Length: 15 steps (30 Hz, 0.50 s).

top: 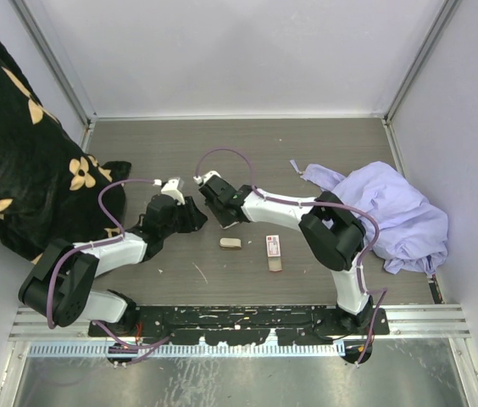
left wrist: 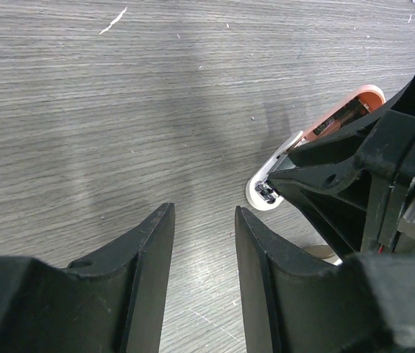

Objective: Load the staples into the stapler
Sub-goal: Pick up the stapler.

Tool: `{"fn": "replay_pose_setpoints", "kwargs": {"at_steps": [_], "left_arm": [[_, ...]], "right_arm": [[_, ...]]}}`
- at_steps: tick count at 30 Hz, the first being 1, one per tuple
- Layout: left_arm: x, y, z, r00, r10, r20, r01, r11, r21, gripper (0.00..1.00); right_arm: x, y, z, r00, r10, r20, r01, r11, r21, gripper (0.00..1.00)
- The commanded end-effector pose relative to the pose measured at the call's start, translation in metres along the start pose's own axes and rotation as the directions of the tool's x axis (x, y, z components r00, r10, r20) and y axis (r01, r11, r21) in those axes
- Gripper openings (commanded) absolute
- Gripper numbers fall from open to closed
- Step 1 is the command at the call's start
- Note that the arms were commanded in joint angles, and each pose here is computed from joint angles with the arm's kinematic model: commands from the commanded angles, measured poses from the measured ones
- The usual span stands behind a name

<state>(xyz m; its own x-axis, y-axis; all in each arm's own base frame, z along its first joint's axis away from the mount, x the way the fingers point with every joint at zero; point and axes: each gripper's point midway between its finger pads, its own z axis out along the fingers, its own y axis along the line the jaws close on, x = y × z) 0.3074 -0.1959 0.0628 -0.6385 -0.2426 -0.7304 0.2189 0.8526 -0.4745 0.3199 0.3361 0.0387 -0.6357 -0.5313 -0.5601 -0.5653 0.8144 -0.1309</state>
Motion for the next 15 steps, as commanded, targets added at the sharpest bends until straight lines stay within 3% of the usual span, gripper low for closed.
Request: {"fn": "replay_pose_setpoints", "kwargs": {"at_steps": [1, 8, 15], "left_arm": [[-0.014, -0.008, 0.001, 0.998, 0.023, 0.055, -0.026, 0.999, 0.042, 0.41], [-0.012, -0.015, 0.002, 0.998, 0.034, 0.053, -0.038, 0.996, 0.083, 0.40], [-0.011, -0.015, 0.002, 0.998, 0.035, 0.050, -0.039, 0.995, 0.087, 0.40]], "right_arm": [[-0.004, -0.007, -0.014, 0.999, 0.028, 0.021, -0.028, 0.999, 0.019, 0.27], [-0.028, -0.009, -0.037, 0.995, 0.046, 0.093, -0.047, 0.999, 0.002, 0.27], [-0.027, -0.009, -0.036, 0.996, 0.042, 0.076, -0.042, 0.999, 0.007, 0.27]]}}
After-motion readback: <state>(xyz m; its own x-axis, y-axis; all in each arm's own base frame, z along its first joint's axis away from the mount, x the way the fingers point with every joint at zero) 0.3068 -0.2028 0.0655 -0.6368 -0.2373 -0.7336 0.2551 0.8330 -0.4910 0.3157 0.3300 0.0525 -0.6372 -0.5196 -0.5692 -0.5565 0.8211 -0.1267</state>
